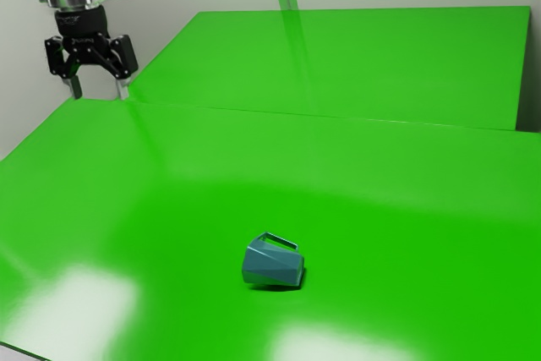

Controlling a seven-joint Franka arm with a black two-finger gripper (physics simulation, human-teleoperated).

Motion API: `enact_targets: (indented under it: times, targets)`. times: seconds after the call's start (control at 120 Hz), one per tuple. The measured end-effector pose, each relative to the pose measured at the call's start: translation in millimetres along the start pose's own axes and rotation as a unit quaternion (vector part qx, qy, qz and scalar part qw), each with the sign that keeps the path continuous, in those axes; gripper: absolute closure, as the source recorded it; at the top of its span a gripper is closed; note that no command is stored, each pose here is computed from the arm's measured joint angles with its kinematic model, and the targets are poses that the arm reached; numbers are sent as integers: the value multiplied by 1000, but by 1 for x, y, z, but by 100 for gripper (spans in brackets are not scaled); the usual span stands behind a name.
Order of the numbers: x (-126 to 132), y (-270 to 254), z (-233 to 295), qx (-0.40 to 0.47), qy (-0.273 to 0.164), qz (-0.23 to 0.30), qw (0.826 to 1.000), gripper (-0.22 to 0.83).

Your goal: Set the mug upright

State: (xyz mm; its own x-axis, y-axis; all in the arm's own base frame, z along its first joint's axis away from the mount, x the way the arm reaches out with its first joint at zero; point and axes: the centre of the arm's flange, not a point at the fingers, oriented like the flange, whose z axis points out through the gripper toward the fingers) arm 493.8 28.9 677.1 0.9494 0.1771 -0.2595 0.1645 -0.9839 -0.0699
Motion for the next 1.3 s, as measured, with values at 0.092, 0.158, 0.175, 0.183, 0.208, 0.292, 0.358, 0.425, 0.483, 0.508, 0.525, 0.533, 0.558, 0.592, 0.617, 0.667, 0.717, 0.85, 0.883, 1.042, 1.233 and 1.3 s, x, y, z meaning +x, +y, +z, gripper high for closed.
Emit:
enact_targets:
  times: [0.092,0.158,0.175,0.183,0.208,0.292,0.358,0.425,0.483,0.508,0.525,0.533,0.558,0.592,0.617,0.667,0.717,0.85,0.883,1.042,1.233,1.3]
  targets:
    - [11,8,-1,-6,34,3,999,1]
    - [26,17,16,-20,45,11,999,1]
    - [33,21,27,-30,40,16,999,1]
    - [36,23,33,-36,37,18,999,1]
    - [46,30,54,-57,26,24,998,1]
    - [72,51,132,-140,-20,39,989,1]
    - [79,62,186,-220,-46,42,974,1]
    - [79,66,222,-298,-50,40,952,2]
    - [72,65,245,-357,-44,37,932,2]
    - [67,62,253,-377,-37,36,925,2]
    - [63,56,257,-390,-30,33,920,2]
    - [62,52,259,-397,-26,31,917,2]
    - [59,30,265,-416,-10,14,909,2]
    - [56,-12,275,-440,17,-21,897,2]
    - [54,-38,283,-453,35,-44,890,2]
    - [51,-63,298,-470,58,-64,879,2]
    - [49,-65,317,-481,67,-69,871,2]
    - [43,-59,355,-500,87,-65,859,2]
    - [41,-58,364,-505,91,-65,856,2]
    - [29,-44,397,-521,104,-53,845,2]
    - [27,-10,406,-533,124,-14,837,2]
    - [29,3,406,-538,132,-6,833,2]
